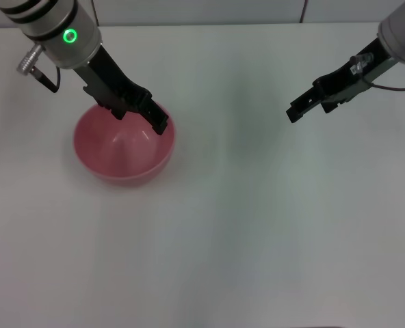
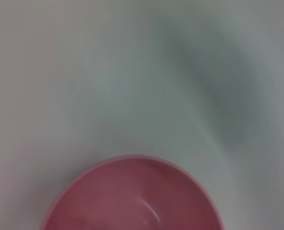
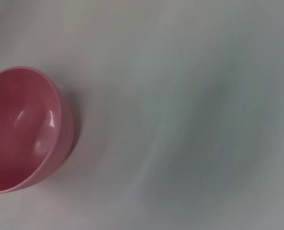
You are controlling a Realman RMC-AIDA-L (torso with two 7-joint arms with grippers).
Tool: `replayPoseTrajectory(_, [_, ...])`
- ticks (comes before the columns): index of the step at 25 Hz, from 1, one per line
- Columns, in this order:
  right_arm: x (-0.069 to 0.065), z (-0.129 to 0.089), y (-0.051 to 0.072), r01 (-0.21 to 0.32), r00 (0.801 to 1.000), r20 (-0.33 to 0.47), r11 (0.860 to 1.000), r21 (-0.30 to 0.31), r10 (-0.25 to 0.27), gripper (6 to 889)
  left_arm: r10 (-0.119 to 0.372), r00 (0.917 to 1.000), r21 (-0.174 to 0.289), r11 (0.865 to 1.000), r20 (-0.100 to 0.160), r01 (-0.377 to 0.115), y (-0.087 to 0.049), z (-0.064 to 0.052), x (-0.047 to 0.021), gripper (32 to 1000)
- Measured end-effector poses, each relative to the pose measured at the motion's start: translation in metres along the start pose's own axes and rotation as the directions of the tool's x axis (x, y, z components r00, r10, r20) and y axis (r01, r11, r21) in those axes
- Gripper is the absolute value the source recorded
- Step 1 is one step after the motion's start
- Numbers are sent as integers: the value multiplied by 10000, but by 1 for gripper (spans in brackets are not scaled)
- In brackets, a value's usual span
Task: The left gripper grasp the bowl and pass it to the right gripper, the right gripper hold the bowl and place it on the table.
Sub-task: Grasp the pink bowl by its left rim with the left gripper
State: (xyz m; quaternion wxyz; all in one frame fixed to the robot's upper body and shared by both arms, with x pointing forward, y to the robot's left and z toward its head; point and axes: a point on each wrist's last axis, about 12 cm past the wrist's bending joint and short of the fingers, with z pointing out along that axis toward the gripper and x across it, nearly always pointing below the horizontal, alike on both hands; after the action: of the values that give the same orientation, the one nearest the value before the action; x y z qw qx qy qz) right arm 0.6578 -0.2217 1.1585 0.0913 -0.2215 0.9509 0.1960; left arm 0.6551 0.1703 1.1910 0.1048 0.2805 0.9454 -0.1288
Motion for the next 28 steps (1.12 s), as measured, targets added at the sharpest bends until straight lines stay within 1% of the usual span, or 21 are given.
replayPoseTrajectory(16, [0, 0, 0, 0, 10000, 0, 10000, 0, 0, 865, -21, 10000, -1, 10000, -2, 21, 6, 6, 6, 902])
replayPoseTrajectory(19, [0, 0, 0, -1, 10000, 0, 10000, 0, 1, 865, -37, 10000, -34, 10000, 35, 37, 17, 1, 5, 899])
replayPoseTrajectory(24, [0, 0, 0, 0, 10000, 0, 10000, 0, 0, 865, -249, 9995, -213, 9995, 191, 253, 105, -1, 9, 894])
replayPoseTrajectory(26, [0, 0, 0, 0, 10000, 0, 10000, 0, 0, 864, -322, 9992, -378, 9987, 226, 330, 156, -5, 14, 892])
replayPoseTrajectory(28, [0, 0, 0, 0, 10000, 0, 10000, 0, 0, 864, -380, 9990, -706, 9967, 228, 396, 229, -11, 25, 889])
